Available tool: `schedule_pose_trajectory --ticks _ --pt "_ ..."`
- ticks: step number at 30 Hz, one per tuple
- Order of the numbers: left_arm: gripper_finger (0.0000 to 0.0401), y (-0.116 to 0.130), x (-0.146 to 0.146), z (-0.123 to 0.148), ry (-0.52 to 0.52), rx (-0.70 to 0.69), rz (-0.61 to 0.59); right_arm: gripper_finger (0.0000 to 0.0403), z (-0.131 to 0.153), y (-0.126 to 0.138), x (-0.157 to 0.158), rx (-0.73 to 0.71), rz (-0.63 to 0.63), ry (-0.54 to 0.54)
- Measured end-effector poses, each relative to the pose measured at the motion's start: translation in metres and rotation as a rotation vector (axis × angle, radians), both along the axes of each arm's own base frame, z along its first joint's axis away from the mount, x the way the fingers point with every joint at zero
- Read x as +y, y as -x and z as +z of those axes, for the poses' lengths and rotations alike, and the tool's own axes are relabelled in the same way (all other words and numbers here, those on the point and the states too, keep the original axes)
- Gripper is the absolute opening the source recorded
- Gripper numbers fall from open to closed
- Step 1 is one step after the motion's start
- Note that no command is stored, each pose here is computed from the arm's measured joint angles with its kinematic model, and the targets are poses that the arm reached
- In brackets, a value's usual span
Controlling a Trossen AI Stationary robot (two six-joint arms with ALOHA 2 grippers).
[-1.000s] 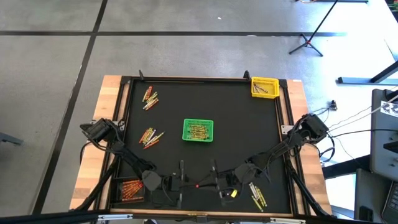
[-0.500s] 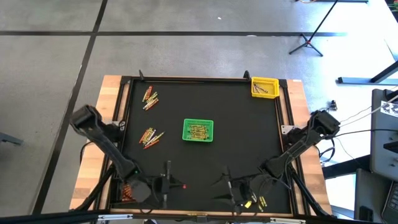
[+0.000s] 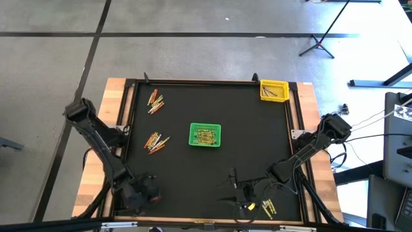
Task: Sort crayons
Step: Put the orange crayon into the black bin
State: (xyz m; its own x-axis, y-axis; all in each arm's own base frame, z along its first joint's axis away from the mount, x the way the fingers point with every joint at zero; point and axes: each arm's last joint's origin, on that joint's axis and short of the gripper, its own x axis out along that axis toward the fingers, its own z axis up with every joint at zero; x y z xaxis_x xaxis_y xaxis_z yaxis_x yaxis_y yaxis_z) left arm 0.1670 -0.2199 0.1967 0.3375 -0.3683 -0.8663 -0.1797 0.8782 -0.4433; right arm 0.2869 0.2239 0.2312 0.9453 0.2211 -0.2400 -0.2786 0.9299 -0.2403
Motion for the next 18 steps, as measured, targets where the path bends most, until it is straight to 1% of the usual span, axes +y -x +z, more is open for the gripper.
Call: schedule_pose_trajectory --ticks 1,3,9,12,18 --pt "0.0009 0.005 -0.001 0.001 0.023 0.048 0.027 0.0221 0.000 0.000 0.000 0.001 0.000 0.001" --pt "0.0009 0.015 -0.001 0.001 0.022 0.122 0.075 0.0221 0.000 0.000 0.000 0.004 0.000 0.002" --pt "0.0009 0.046 -0.003 -0.005 -0.083 0.271 0.148 0.0221 -0.001 0.000 0.000 0.005 0.001 0.001" --pt "0.0014 0.056 -0.006 -0.008 -0.118 0.299 0.176 0.0221 -0.001 0.000 0.000 0.005 0.000 0.002" --pt "0.0040 0.058 -0.006 -0.010 -0.127 0.296 0.210 0.0221 -0.001 0.000 0.000 0.005 0.000 0.002"
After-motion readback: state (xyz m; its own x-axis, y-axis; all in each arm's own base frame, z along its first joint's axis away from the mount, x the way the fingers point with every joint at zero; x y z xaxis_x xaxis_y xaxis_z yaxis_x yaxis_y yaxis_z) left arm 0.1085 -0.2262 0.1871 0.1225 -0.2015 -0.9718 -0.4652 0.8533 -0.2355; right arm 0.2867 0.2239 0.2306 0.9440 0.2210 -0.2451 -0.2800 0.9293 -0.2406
